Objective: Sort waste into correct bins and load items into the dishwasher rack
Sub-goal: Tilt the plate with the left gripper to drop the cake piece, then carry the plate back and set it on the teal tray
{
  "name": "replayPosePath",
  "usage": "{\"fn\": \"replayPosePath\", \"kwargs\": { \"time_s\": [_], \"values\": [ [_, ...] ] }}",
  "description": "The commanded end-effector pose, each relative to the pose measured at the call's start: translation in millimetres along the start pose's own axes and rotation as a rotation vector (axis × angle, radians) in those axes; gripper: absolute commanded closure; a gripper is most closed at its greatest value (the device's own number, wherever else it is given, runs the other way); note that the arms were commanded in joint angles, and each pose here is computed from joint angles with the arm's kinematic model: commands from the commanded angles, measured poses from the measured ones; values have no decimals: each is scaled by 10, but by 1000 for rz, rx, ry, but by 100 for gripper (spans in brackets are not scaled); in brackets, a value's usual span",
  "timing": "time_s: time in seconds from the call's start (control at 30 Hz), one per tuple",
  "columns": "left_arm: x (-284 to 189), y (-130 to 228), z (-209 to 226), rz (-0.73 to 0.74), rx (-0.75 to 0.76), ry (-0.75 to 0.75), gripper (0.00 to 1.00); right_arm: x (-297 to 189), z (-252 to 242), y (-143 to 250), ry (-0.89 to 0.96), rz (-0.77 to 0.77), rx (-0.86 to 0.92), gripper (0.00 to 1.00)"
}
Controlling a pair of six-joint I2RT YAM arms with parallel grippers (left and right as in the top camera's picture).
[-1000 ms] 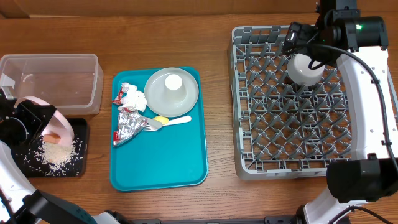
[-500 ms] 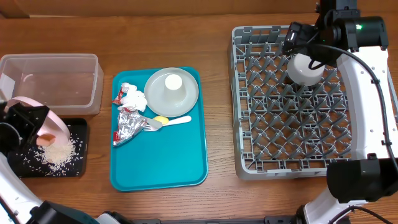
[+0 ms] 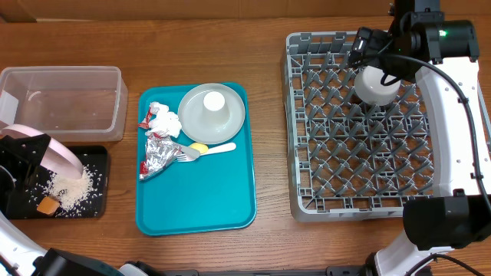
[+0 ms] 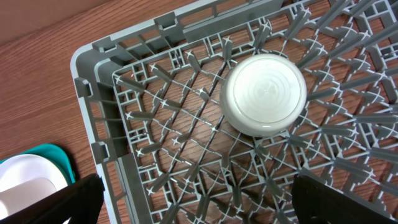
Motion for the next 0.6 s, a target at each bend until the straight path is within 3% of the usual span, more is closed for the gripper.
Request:
{"fn": "replayPosePath", "kwargs": {
  "time_s": [0.0, 0.37, 0.57],
  "values": [
    [-72, 29, -246, -17, 95, 49, 96, -53, 3, -13, 1, -20, 4, 0],
    [-162, 557, -1060, -34, 412, 8, 96, -53, 3, -13, 1, -20, 4, 0],
    [15, 1111, -1413, 90, 621, -85, 96, -53, 3, -13, 1, -20, 4, 0]
  ]
}}
Point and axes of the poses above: each gripper's point midway between its finger pads, its own x axis out along the fingers, its own z axis along the line the jaws close on, y = z × x, the point moved 9 cm from there along -x, back along the fingers, and after that the axes turned 3 degrees about -x, right-handed, at the moved point
